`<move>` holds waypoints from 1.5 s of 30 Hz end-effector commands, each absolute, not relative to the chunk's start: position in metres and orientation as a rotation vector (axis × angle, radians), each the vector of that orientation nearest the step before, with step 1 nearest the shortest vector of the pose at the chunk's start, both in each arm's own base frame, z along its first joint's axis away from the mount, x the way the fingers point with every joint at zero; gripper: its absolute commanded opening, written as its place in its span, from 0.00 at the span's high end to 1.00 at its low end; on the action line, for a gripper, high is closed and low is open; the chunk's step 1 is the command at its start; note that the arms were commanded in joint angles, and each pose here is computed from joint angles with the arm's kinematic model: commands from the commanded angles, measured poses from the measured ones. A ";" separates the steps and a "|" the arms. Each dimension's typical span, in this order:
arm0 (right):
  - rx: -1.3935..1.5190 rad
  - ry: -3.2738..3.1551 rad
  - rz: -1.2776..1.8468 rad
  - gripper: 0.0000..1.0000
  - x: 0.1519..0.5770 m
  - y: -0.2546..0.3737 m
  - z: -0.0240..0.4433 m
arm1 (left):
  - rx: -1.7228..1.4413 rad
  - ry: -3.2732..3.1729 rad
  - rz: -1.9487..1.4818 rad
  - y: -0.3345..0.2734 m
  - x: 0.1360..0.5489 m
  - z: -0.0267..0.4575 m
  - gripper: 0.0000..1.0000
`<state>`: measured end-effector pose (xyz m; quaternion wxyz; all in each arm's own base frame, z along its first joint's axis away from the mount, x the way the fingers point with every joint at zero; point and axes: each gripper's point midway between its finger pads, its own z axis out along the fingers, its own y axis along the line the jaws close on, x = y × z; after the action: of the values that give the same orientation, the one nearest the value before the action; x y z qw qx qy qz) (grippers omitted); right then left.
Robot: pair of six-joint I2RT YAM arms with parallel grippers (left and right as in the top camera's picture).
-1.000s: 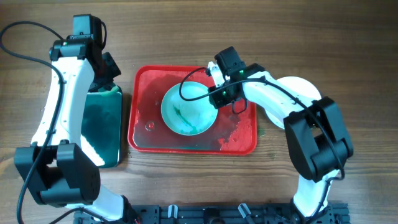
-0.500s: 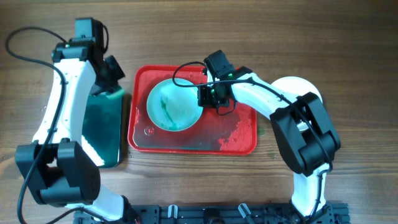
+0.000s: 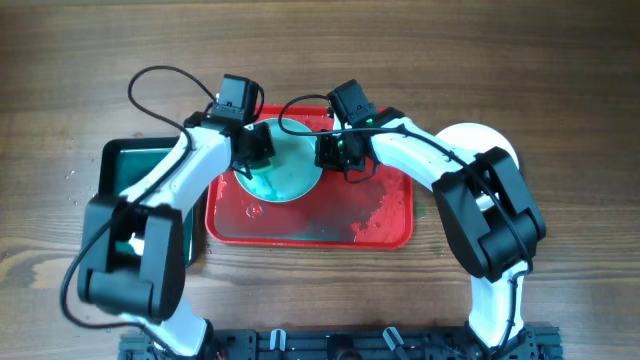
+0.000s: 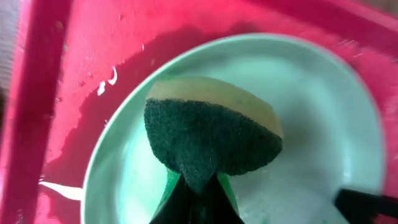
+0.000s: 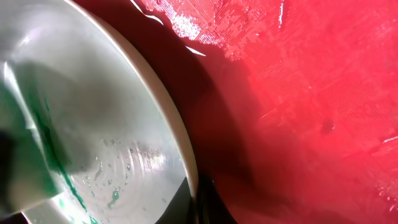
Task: Clean dirty plates on tray and stack at the side
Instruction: 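Scrub the held last plate with the sponge in the left gripper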
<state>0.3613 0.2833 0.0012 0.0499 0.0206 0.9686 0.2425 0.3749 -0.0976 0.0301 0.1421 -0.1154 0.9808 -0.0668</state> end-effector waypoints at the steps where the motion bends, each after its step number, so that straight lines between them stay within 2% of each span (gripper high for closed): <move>1: 0.034 3.004 0.674 0.96 0.351 0.277 -0.024 | -0.358 2.906 -0.137 -0.093 0.365 0.000 0.96; 3: 0.020 2.998 0.676 0.96 0.352 0.277 -0.024 | -0.352 2.957 -0.113 -0.094 0.354 -0.007 0.96; 4: 0.018 2.994 0.679 0.96 0.353 0.278 -0.024 | -0.235 2.997 -0.173 -0.105 0.347 -0.008 0.96; 7: 0.017 2.992 0.680 0.96 0.353 0.278 -0.024 | 0.323 3.036 -0.630 -0.165 0.313 0.003 0.96; 10: 0.016 2.992 0.680 0.96 0.353 0.278 -0.024 | 0.454 3.036 -0.618 -0.165 0.305 0.003 0.96; 15: 0.017 2.993 0.681 0.96 0.353 0.278 -0.024 | -0.103 2.860 -0.164 -0.105 0.380 0.000 0.96; 17: 0.018 2.996 0.684 0.96 0.353 0.278 -0.023 | -0.261 2.775 -0.026 -0.083 0.396 0.004 0.96; 20: 0.017 2.997 0.683 0.96 0.352 0.278 -0.024 | -0.317 2.762 0.112 -0.065 0.393 0.004 0.96; 22: 0.019 2.997 0.683 0.96 0.352 0.278 -0.024 | -0.301 2.879 0.134 -0.064 0.366 -0.004 0.96; 23: 0.020 2.997 0.683 0.96 0.352 0.278 -0.024 | -0.251 2.949 0.100 -0.069 0.353 -0.007 0.96; 25: 0.019 2.997 0.683 0.96 0.352 0.278 -0.024 | 0.065 3.077 -0.153 -0.099 0.328 -0.010 0.96; 26: 0.019 2.997 0.684 0.96 0.352 0.278 -0.024 | 0.371 3.087 -0.465 -0.131 0.309 -0.003 0.96; 27: 0.019 2.997 0.684 0.96 0.352 0.278 -0.024 | 0.542 3.046 -0.645 -0.147 0.298 0.003 0.96; 28: 0.018 2.998 0.690 0.96 0.352 0.279 -0.023 | 0.653 2.987 -0.788 -0.161 0.292 0.010 0.96; 30: 0.017 2.998 0.694 0.96 0.352 0.279 -0.023 | 0.672 2.930 -0.795 -0.165 0.302 0.012 0.96; 33: 0.017 2.999 0.694 0.96 0.352 0.279 -0.023 | 0.533 2.844 -0.694 -0.165 0.340 0.012 0.96; 36: 0.016 2.999 0.694 0.96 0.352 0.279 -0.023 | 0.127 2.773 -0.306 -0.126 0.396 0.009 0.96; 38: 0.015 2.998 0.694 0.96 0.352 0.279 -0.023 | -0.095 2.719 -0.053 -0.091 0.412 0.010 0.96; 42: 0.013 2.998 0.693 0.96 0.352 0.279 -0.023 | -0.327 2.753 0.299 -0.042 0.386 0.006 0.96; 45: 0.012 2.998 0.693 0.96 0.352 0.279 -0.023 | -0.300 2.931 0.256 -0.050 0.349 -0.005 0.96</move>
<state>0.3610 0.2882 0.0014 0.0565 -0.0043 0.9671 0.2480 0.3821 -0.0688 0.0102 0.1548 -0.0757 0.9840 0.0461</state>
